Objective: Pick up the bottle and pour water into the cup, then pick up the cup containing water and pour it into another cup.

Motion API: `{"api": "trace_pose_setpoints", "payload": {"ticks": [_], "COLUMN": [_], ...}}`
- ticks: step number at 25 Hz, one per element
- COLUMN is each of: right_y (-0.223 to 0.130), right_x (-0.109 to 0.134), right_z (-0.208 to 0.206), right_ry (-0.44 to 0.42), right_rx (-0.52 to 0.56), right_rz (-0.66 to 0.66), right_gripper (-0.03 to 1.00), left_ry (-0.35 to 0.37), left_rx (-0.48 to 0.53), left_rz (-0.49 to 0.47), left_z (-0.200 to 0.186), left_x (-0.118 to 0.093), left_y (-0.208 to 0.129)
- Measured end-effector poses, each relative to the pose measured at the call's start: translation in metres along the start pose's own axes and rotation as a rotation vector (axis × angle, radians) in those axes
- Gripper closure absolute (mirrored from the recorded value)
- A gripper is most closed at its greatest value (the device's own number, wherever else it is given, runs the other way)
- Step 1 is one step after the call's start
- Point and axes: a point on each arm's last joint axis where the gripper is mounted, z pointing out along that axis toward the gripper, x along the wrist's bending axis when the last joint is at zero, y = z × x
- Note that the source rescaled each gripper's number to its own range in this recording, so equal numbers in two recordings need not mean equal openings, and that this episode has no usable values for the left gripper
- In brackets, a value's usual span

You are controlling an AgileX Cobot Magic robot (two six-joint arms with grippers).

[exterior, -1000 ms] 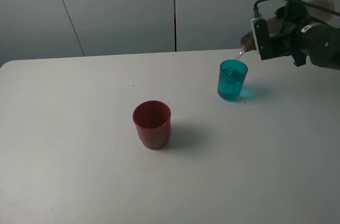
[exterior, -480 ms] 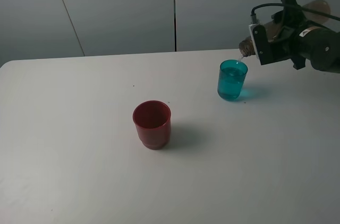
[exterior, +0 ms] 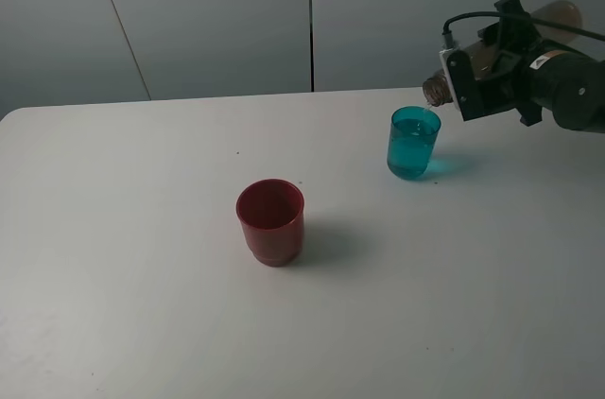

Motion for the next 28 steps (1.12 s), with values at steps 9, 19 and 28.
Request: {"api": "trace_pose_setpoints", "payload": {"ticks": [9,19,28], "right_y": [0.002,-0.001,-0.002], "right_x": [0.001,-0.016,-0.03], "right_z": [0.0,-0.019,-0.04], "right_ry": [0.015,0.105,0.264], "right_rx": [-0.006,-0.057,-0.077], "right_rz": [0.007,0.203,0.854], "right_gripper": [0.92,0.92,0.92], "left_ry": [0.0,0.0,0.0], "left_rx": [0.0,0.0,0.0], "left_rz": [0.0,-0.004,-0.005], "left_z": [0.0,0.0,0.0], "left_x": [0.0,0.0,0.0], "left_y": [0.0,0.0,0.0]}}
